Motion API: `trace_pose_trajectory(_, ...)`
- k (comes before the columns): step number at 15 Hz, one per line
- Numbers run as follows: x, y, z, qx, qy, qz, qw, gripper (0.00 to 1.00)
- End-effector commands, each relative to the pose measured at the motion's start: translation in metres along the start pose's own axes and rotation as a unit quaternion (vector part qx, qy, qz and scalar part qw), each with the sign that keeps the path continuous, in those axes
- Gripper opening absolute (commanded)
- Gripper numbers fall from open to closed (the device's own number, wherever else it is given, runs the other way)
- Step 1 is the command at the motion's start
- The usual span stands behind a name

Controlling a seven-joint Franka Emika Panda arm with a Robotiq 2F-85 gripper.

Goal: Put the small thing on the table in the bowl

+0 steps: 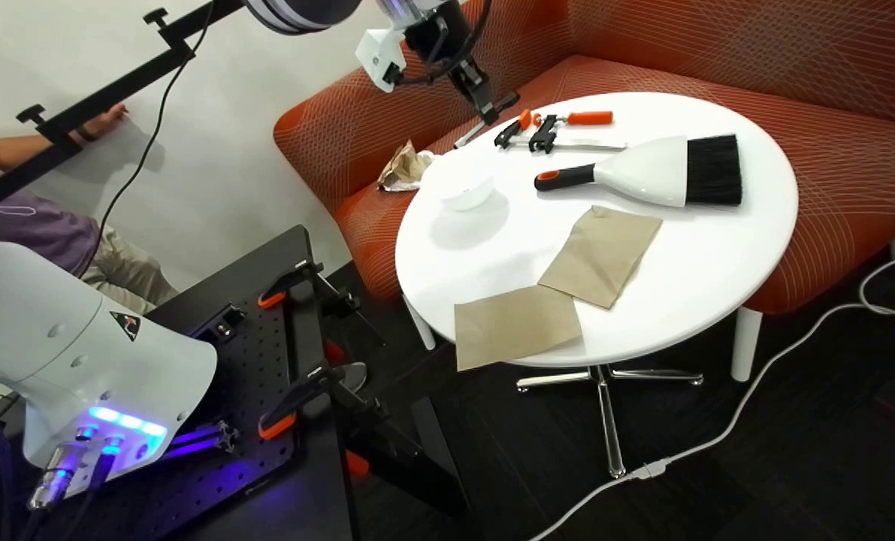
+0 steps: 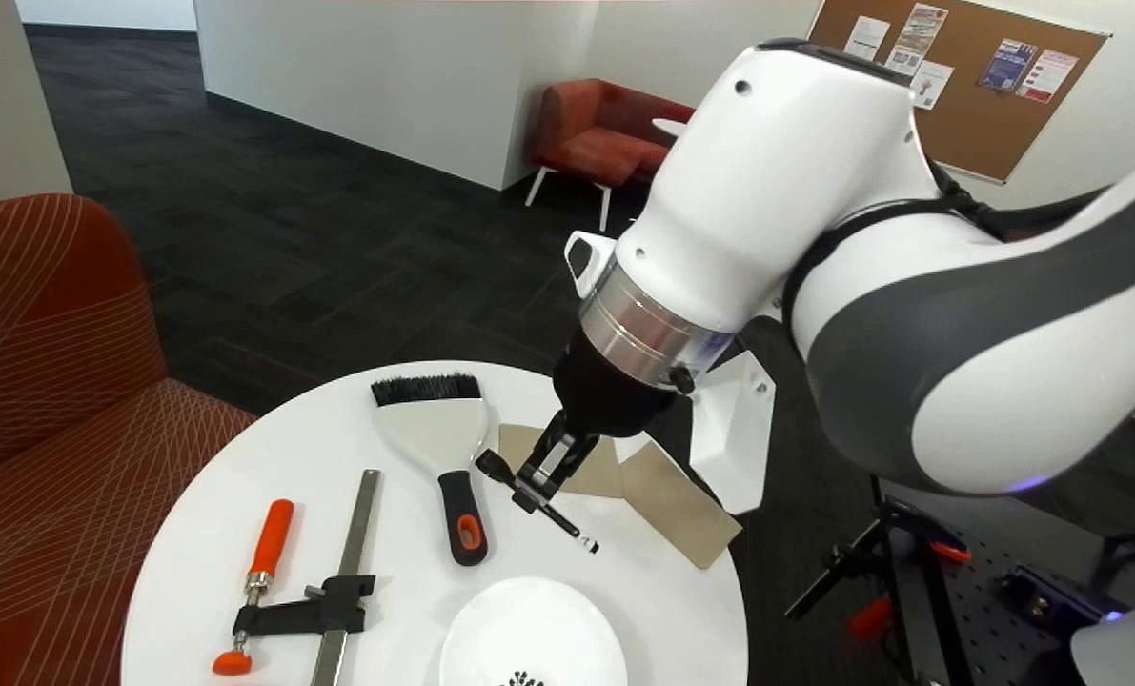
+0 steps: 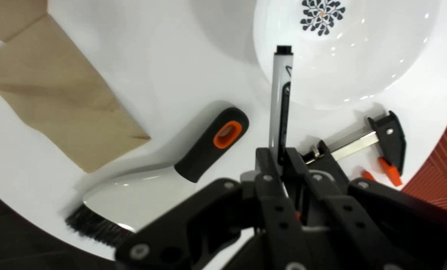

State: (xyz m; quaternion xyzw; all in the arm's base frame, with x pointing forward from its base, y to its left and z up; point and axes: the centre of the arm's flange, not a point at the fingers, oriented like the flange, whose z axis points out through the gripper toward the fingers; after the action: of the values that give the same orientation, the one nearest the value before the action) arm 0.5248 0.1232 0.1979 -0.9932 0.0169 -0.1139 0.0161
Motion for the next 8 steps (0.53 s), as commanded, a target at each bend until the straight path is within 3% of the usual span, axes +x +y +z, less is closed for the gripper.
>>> trace_pose_trajectory(1,-0.020,-0.010,-0.009,0.040,0.033,-0.069,0.9963,0.03)
trace_pose_trajectory(8,-0.031,-0.033,0.011,0.083,0.025,-0.169,0.9819,0.03)
